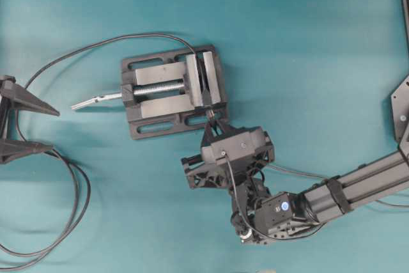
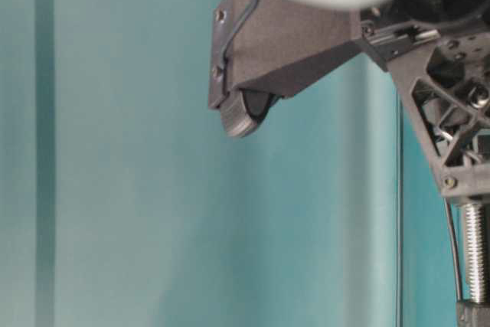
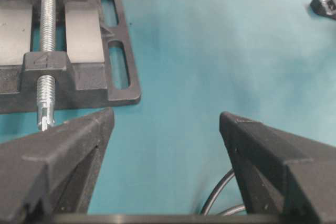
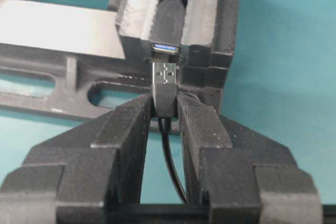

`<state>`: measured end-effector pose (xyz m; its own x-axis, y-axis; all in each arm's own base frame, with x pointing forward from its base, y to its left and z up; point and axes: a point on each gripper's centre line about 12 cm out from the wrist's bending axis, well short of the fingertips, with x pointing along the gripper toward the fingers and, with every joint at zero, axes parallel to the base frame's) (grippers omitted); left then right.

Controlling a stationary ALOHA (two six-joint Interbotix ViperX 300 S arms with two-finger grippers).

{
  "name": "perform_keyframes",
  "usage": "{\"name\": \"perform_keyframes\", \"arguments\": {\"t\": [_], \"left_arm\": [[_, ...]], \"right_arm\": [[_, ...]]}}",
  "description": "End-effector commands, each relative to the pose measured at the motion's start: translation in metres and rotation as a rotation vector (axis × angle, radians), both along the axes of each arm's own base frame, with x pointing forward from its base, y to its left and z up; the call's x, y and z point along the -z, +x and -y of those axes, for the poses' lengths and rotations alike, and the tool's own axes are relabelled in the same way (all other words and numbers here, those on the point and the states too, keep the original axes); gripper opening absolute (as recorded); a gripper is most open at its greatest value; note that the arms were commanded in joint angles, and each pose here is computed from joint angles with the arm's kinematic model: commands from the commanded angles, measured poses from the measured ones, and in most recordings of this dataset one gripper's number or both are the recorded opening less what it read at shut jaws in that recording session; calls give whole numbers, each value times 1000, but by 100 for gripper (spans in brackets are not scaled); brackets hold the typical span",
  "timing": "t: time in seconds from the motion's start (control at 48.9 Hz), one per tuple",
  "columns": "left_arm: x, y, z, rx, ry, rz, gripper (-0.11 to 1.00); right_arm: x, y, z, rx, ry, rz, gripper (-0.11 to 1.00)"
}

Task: Insert the USB cable into the fixed female connector.
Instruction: 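Align the plug with the female connector and push it in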

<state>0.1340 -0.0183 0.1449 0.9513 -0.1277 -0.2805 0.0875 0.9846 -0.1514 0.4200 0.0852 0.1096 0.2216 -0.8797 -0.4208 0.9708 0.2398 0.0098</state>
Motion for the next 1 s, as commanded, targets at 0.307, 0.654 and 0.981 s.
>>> {"name": "perform_keyframes", "arguments": {"t": [0.307, 0.654, 0.981], "left_arm": [[-5, 2, 0, -3, -10, 11, 95], [-5, 2, 0, -2, -9, 13, 95], [-5, 2, 0, -3, -10, 11, 95]], "right_arm": [[-14, 8, 7, 31, 10, 42, 21], [-12, 8, 13, 51, 19, 47, 21], [-11, 7, 12, 58, 34, 44, 21]]}}
